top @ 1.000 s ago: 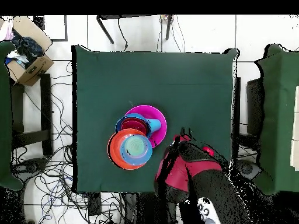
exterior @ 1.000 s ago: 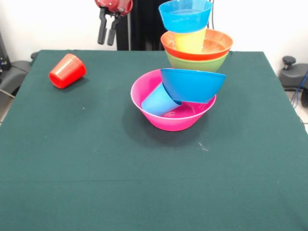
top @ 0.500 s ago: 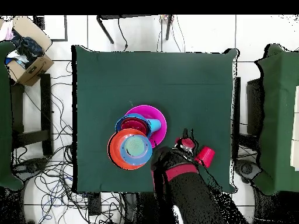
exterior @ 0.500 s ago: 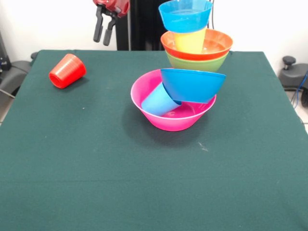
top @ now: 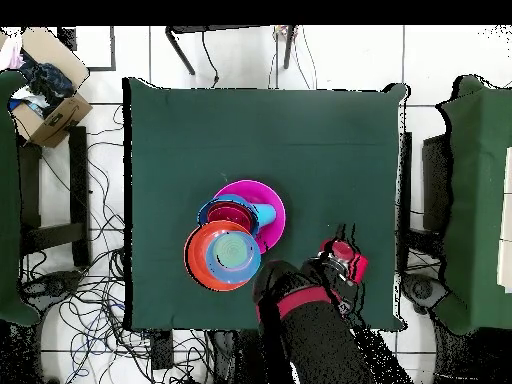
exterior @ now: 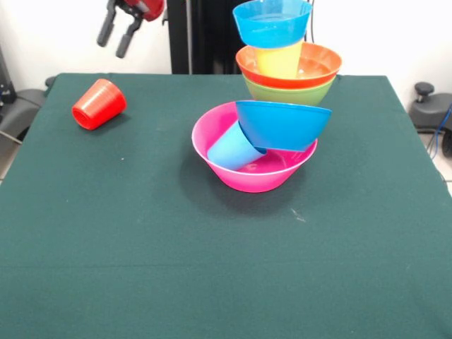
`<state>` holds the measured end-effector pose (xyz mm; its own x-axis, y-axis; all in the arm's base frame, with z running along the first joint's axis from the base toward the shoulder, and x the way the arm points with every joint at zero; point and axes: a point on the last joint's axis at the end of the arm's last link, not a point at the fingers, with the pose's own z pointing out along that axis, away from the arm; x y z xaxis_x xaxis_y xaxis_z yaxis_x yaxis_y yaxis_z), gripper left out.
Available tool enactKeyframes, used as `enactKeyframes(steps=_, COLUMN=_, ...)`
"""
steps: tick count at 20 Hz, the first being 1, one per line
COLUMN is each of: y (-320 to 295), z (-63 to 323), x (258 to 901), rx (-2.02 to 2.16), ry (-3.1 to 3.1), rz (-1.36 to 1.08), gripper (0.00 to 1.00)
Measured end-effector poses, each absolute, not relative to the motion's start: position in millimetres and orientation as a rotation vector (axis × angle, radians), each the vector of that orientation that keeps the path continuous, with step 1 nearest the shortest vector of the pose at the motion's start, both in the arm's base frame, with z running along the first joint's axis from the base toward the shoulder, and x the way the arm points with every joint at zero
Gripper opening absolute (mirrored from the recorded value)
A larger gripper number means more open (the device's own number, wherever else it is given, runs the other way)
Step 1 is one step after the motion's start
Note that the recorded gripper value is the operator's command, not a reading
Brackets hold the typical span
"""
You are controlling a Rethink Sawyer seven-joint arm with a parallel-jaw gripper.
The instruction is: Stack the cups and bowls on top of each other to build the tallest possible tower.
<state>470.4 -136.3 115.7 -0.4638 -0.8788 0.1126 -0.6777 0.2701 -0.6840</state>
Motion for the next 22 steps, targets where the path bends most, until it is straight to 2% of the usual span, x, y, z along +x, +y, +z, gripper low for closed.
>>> enactKeyframes(steps=13, y=-150, z=97, x=461, rx=-1.499, ry=2.23, rz=-1.128, gripper=1.0)
enactKeyframes(steps=22, y=-149, z=80, x=442, rx=-1.491, ry=2.269, rz=-1.113, gripper=1.0)
